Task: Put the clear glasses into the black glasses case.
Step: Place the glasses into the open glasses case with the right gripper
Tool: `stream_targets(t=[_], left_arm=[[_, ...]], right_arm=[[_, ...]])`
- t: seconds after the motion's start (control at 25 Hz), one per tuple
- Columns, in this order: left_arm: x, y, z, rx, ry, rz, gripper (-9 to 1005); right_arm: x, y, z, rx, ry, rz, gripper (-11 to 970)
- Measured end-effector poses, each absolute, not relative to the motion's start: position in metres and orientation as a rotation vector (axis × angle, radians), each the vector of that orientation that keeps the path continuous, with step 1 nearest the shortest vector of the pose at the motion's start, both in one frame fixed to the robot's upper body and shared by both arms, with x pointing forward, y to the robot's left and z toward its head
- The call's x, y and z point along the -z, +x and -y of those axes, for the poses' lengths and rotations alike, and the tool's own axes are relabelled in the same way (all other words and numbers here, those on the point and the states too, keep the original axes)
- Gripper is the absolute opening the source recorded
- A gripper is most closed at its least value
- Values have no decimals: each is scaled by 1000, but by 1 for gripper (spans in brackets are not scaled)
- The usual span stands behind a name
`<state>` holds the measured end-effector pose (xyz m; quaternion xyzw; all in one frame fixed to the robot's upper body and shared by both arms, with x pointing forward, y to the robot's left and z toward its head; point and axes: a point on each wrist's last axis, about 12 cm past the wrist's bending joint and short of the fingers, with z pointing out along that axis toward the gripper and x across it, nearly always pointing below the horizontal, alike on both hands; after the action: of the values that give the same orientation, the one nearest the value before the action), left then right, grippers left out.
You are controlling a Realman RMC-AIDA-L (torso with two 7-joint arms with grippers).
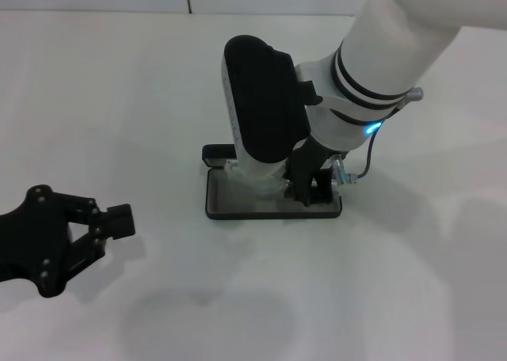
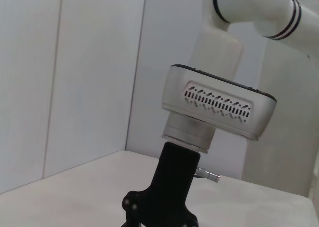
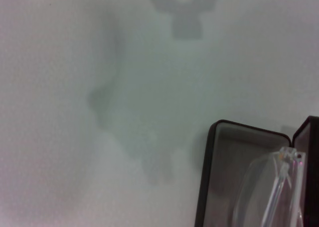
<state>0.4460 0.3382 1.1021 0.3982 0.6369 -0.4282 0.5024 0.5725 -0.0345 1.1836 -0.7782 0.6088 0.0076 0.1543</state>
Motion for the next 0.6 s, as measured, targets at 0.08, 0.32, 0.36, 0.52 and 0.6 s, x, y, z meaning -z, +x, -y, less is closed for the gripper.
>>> stream_targets(t=[0.08, 0.32, 0.36, 0.52, 0.6], left_arm=[[-1102, 445, -339, 1032, 957, -1541, 51], [-1102, 445, -340, 1031, 957, -1542, 51], [-1102, 445, -340, 1031, 957, -1542, 51], [-1102, 445, -340, 1029, 958, -1542, 51], [-1103, 445, -340, 1030, 960, -1541, 51]], right_arm=[[-1184, 573, 34, -22, -2229, -1744, 167], [-1183, 572, 34, -19, -2230, -1737, 169], [-1183, 572, 34, -19, -2230, -1737, 169], [-1182, 572, 32, -18, -2228, -1734, 170], [-1182, 572, 32, -19, -2225, -1734, 170]])
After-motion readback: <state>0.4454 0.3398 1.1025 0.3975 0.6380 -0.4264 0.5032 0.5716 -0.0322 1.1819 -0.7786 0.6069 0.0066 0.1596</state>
